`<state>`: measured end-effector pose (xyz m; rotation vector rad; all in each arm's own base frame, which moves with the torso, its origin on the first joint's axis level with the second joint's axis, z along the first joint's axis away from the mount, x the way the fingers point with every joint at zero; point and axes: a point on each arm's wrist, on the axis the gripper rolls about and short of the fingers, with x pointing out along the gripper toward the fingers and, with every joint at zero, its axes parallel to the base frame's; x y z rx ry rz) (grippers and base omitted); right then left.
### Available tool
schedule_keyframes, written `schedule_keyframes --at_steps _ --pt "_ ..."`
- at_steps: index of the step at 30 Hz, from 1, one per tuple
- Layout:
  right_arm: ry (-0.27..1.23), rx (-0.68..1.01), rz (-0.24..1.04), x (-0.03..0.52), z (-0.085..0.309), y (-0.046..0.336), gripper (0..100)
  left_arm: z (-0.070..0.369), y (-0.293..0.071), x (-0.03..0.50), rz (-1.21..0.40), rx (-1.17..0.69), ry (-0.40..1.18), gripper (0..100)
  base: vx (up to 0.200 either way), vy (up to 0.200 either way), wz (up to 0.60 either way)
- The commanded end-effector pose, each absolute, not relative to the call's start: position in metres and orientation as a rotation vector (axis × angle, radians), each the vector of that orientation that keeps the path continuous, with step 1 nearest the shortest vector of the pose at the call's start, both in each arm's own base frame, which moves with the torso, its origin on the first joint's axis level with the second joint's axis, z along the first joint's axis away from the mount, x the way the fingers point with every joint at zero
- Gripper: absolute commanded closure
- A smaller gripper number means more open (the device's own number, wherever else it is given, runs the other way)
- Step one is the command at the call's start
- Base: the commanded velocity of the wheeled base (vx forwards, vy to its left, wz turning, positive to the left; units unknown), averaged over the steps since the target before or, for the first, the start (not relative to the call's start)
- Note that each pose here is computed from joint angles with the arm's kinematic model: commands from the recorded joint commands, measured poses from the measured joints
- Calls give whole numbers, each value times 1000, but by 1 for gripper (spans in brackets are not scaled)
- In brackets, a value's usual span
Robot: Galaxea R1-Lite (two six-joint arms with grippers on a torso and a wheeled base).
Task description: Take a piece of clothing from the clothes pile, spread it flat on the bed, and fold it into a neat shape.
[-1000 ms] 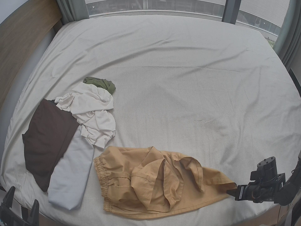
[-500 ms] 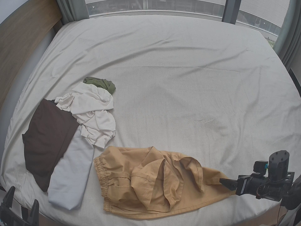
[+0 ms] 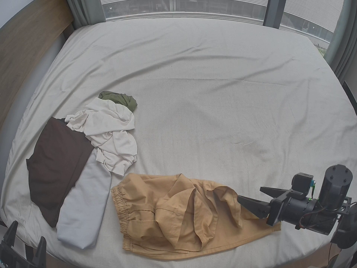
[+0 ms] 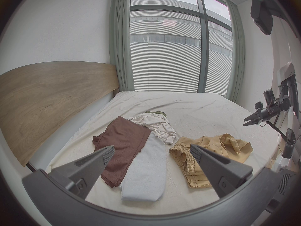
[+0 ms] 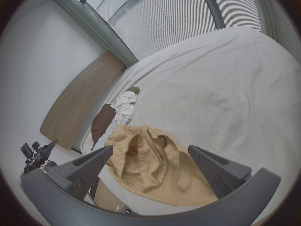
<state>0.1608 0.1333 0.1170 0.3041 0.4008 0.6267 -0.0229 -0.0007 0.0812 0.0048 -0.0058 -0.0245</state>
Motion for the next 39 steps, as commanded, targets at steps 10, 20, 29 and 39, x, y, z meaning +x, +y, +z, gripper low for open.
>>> schedule_keyframes --at_steps 10,20,29,39 --pt "397 312 809 172 125 157 0 76 -1 -23 -26 9 -5 0 0 0 0" --pt "548 247 880 164 93 181 0 76 -1 -23 -26 9 -5 0 0 0 0" --pt "606 221 882 170 76 195 0 76 -1 -23 -26 9 -5 0 0 0 0" --pt "656 211 887 190 56 216 0 76 -1 -23 -26 9 -5 0 0 0 0"
